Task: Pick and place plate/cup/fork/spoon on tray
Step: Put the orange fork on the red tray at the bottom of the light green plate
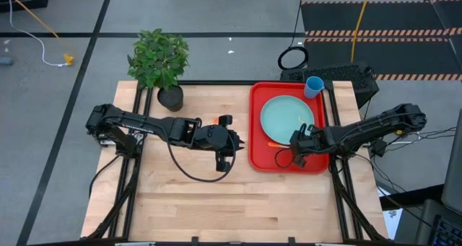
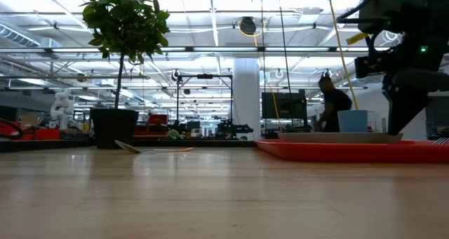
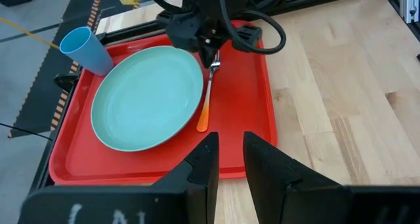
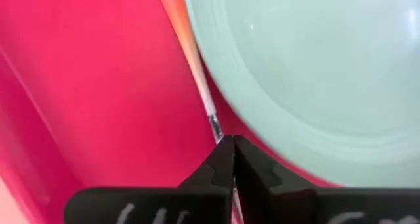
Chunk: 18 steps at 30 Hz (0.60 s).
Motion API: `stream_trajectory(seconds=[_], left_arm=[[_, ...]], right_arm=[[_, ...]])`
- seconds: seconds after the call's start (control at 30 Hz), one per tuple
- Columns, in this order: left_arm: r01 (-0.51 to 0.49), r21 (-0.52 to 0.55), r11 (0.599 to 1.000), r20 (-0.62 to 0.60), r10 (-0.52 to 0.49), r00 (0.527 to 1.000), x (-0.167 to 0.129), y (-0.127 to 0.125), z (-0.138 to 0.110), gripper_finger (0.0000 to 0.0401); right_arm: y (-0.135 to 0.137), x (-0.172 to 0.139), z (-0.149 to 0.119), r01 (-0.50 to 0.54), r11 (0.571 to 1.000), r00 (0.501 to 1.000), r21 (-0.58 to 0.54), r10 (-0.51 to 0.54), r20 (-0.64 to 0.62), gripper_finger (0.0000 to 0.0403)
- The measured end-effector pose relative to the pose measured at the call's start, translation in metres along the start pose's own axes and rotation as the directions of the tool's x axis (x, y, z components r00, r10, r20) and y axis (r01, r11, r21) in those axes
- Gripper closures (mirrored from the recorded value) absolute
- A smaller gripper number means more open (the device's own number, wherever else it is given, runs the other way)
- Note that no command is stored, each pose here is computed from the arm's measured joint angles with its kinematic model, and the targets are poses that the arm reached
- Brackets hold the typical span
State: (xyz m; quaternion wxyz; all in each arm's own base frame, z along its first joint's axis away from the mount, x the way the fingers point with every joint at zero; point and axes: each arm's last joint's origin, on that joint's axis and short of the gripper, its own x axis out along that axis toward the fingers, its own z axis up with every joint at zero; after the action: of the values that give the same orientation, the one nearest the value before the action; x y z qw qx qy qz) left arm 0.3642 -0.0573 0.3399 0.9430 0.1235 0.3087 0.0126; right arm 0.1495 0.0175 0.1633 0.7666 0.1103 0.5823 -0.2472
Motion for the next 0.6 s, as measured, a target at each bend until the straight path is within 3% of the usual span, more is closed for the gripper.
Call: stream_trajectory(seconds=[0.47, 0.6], left_arm=[[0.000, -0.001, 1.000, 0.001, 0.000, 1.000, 0.000, 0.000, 0.000, 0.0327], [0.000, 0.001, 1.000, 0.001, 0.000, 1.000, 0.000, 0.000, 0.000, 0.0327]], right_arm=[[0.006, 0.016, 0.000, -0.049, 0.973, 0.993, -0.224, 0.071, 0.092, 0.0403], [0.004, 0.021, -0.005, -0.042, 0.970, 0.995, -0.240, 0.062, 0.080, 0.0403]])
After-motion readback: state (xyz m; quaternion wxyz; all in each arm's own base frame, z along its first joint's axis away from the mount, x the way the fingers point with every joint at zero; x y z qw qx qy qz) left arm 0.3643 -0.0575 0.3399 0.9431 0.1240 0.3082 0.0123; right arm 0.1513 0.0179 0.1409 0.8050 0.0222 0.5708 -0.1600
